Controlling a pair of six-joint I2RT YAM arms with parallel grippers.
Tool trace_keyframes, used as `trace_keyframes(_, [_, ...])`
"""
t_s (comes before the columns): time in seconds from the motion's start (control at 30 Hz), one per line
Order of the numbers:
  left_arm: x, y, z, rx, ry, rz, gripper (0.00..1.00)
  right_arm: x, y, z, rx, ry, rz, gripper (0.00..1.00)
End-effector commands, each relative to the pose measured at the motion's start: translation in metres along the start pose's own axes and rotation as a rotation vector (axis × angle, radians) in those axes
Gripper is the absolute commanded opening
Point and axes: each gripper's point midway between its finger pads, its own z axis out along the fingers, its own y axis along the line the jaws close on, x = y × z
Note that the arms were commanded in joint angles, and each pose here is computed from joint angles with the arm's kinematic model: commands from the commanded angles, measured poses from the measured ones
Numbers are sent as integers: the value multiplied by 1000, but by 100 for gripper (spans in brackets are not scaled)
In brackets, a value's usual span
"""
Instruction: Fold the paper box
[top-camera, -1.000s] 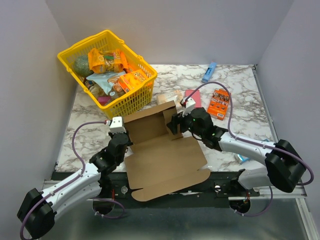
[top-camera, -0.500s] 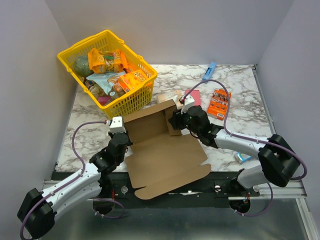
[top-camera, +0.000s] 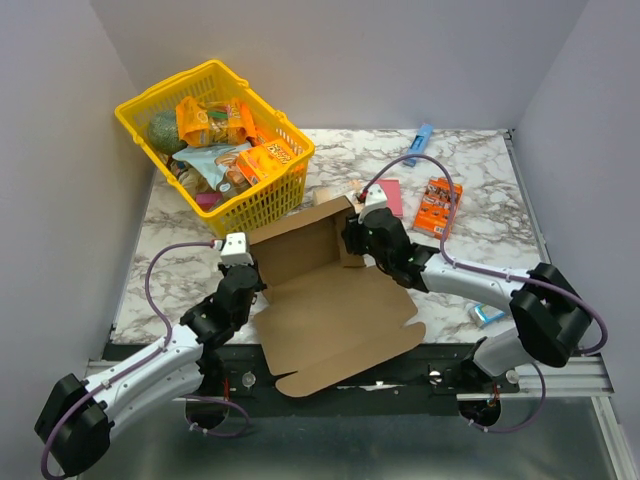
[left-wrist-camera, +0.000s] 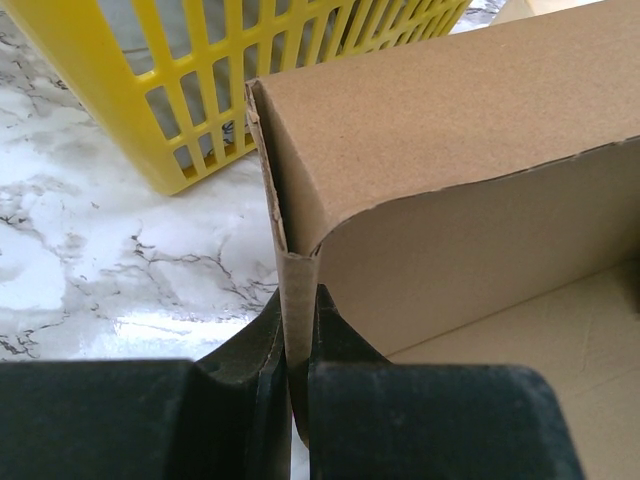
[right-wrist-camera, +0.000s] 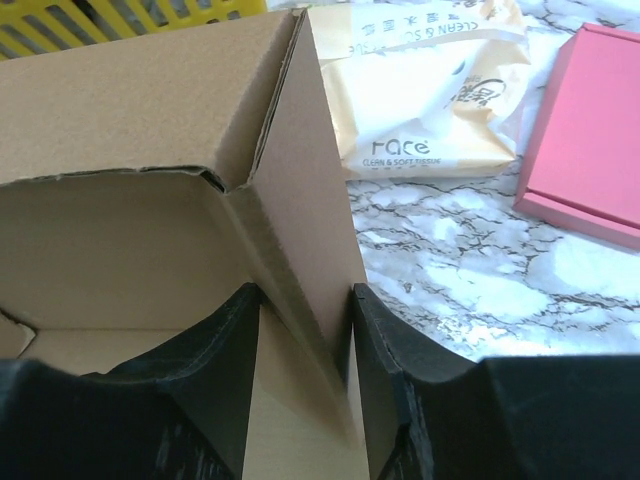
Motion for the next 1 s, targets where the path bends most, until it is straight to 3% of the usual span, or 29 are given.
trace_keyframes(0.0, [-5,-33,-6,151,20,-37,0,2,-52,0,283,13,-40,39])
trace_keyframes(0.27, [-10,-37,-6,158,23,-42,0,6,-78,-8,502,26,-84,39])
trace_keyframes(0.47, [-13,-39,-7,162,21,-41,0,17,-84,-8,557,57,-109,40])
trace_keyframes(0.57, [-14,-37,-7,158,19,-41,0,21,-78,-8,517,64,-80,43])
trace_keyframes(0.7, [-16,-39,-9,167,19,-43,0,21,-53,-3,357,74,-40,62])
trace_keyframes(0.8, [-17,-39,-10,172,16,-47,0,26,-35,-4,245,94,-19,70])
trace_keyframes(0.97, [-17,-37,-11,168,16,-46,0,45,-22,-13,142,133,27,76])
